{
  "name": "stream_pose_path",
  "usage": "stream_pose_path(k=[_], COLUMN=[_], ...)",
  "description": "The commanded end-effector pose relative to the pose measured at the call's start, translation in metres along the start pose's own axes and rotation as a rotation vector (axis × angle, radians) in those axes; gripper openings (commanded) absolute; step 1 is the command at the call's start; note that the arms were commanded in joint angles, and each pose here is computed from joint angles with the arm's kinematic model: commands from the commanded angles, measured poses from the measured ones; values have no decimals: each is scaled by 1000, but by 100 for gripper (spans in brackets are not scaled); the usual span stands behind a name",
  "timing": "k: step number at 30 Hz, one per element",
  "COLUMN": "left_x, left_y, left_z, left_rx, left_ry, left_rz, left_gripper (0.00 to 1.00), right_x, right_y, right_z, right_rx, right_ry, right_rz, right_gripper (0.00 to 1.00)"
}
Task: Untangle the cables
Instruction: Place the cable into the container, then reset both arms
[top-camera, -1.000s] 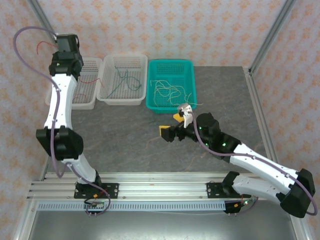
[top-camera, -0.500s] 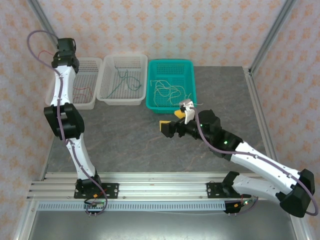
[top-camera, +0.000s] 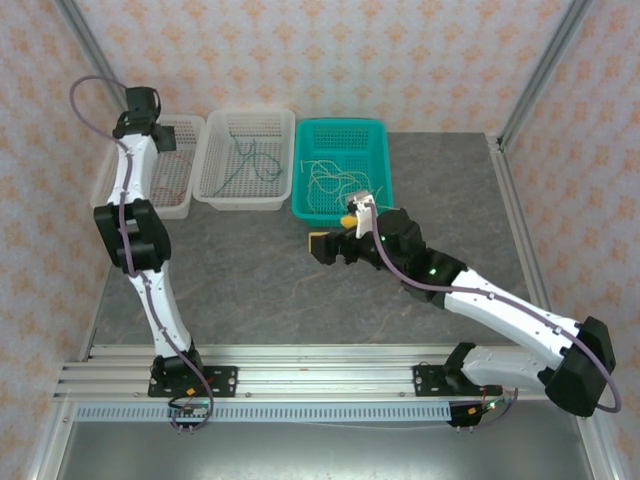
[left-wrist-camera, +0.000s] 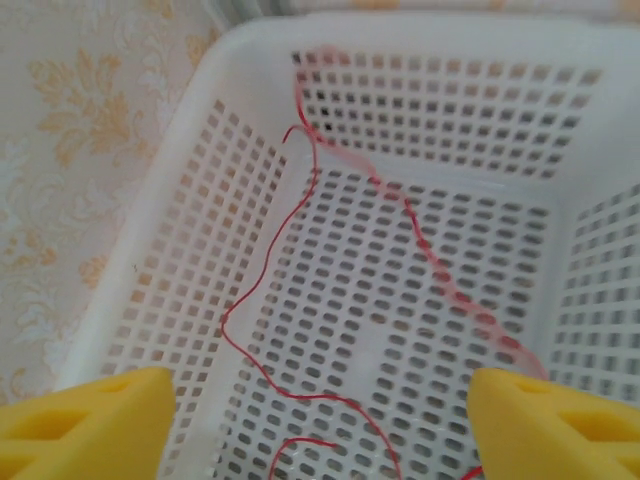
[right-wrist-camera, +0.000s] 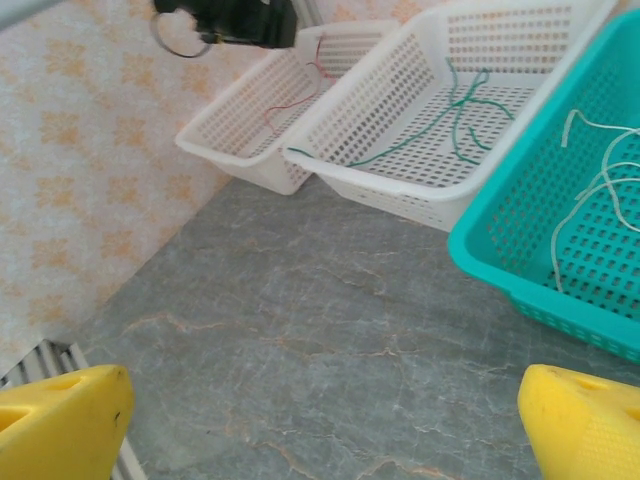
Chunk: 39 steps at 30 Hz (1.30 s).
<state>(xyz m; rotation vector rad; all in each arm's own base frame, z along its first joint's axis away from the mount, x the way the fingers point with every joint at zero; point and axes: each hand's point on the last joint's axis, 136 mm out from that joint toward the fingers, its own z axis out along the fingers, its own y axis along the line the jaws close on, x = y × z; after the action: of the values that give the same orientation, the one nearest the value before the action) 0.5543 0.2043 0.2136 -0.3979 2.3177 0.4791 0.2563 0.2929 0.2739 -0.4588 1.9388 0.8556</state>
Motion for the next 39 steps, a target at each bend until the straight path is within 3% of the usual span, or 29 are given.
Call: stream_pose_path(k=[1,3,8,14,20,25,29,35,37,38,39], left_x=[-56,-57,-27,71,184,227,232,213,211,212,212], left_y=[-2,-8,-36,-75,-80,-54,-47,-68,-72,-75,-79], left_z=[-94,-133,-212,-251,-222,-198,-186,-171,-164,-159,-154], left_rx=[156,211,360,416,282,118,33,48,41,43,64], left_ry=[-239,-299,-395,-375,-294,-314,-312,-381,-389,-384,-381], left_rz=[-227,-279,-370,-356,-270,-231,-193,-103,-77,-75,-76], left_gripper=[88,95,97,95,95,97,100,100,100,100,100], right_x=[-27,-31,-43,-40,-5,37,74,72,81,79,84], right_y=[-24,-43,-119,-220,-293,-328,-360,-385,-380,-376,-375], right_z=[-2,-6,-41,-112,-159,-174,-172,-129,-107,-113,-119], right_rx=[154,253,520,860,1125,1289,1351,1230,1114,1104,1107], right_ry=[-108,-135,-214,-326,-330,-337,-299,-291,-248,-347,-343], right_rz=[38,44,172,255,227,145,180,137,102,68,91], right_gripper=[99,99,99,99,99,99,99,99,99,99,99])
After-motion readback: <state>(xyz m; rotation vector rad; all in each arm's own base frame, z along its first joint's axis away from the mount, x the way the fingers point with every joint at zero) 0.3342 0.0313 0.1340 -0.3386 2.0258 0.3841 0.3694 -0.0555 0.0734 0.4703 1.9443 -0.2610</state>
